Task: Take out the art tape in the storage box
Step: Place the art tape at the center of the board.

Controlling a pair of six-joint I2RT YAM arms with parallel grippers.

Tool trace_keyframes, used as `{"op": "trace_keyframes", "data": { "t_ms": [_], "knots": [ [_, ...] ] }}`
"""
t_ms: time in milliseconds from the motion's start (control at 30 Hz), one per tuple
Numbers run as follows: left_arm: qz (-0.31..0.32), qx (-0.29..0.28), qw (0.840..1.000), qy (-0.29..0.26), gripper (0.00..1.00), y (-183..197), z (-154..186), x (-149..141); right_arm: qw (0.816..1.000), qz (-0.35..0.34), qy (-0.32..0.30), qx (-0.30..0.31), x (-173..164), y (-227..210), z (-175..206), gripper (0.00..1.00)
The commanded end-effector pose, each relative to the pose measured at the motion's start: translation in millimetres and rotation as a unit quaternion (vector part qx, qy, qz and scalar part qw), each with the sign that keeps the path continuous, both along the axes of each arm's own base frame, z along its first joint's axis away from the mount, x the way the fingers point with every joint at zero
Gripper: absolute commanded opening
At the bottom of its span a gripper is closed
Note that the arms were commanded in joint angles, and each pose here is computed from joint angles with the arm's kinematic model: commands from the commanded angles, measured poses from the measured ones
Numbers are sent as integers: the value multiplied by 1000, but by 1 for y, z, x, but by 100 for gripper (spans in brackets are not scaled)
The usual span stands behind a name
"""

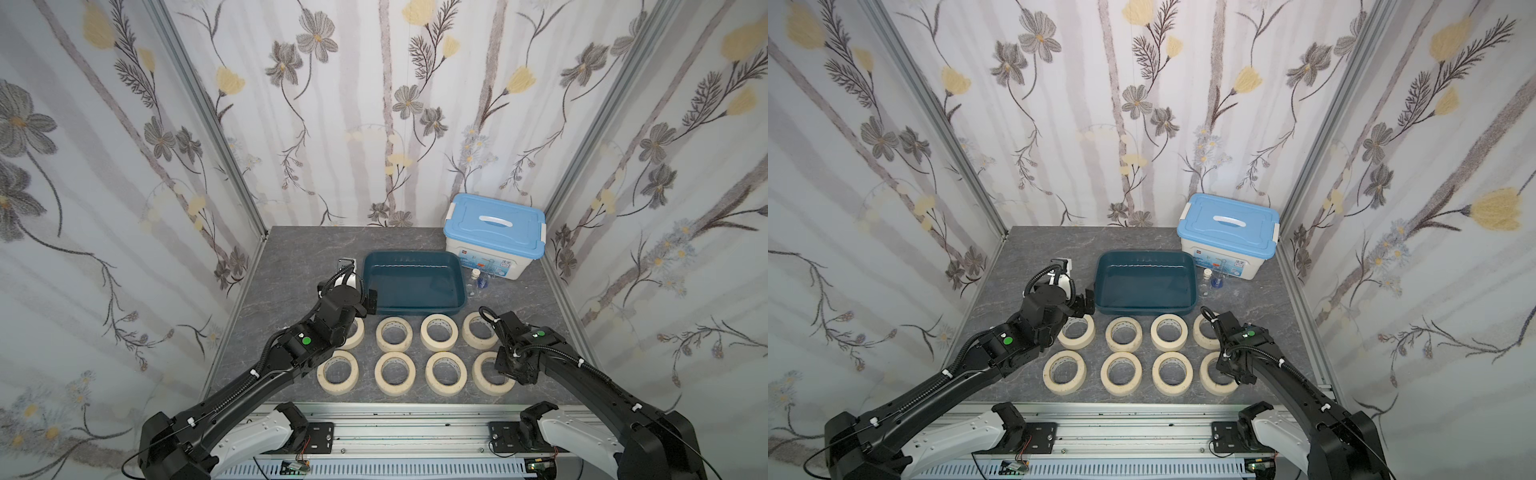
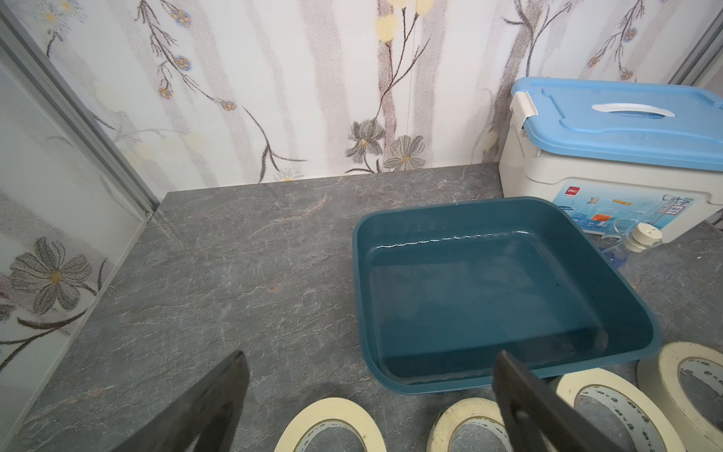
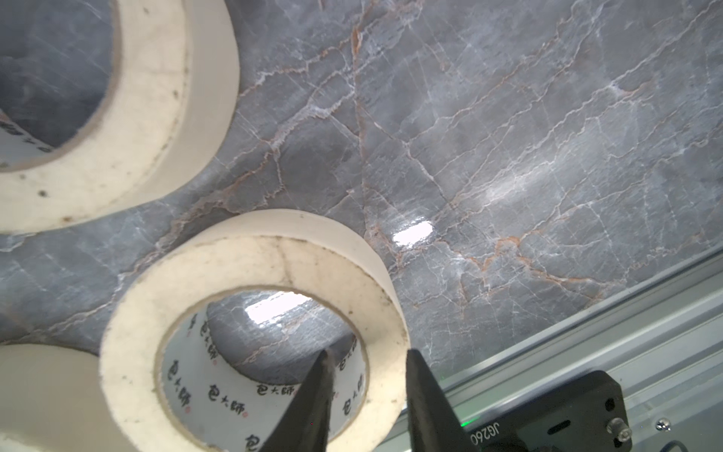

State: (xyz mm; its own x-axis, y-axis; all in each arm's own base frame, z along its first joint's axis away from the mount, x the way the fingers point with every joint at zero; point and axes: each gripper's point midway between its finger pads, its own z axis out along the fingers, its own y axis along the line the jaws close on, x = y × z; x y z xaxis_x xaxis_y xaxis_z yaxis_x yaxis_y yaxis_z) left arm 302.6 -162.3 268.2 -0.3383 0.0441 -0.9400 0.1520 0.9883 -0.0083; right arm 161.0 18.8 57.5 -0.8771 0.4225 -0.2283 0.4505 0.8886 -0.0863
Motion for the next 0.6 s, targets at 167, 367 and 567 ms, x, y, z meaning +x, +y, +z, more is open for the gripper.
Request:
{"op": "trace_keyframes", "data": {
  "t_ms": [167,367,567],
  "knots": [
    [11,-26,1000,-1,100,8,6,11,998,22,-49,-15,22,-4,31,50],
    [48,-76,996,-5,100,40,15,23,992,24,-112,-56,55,-21,76,70],
    [125,-121,985,-21,100,90,26,36,981,5,-165,-102,89,-45,123,86]
  ]
}}
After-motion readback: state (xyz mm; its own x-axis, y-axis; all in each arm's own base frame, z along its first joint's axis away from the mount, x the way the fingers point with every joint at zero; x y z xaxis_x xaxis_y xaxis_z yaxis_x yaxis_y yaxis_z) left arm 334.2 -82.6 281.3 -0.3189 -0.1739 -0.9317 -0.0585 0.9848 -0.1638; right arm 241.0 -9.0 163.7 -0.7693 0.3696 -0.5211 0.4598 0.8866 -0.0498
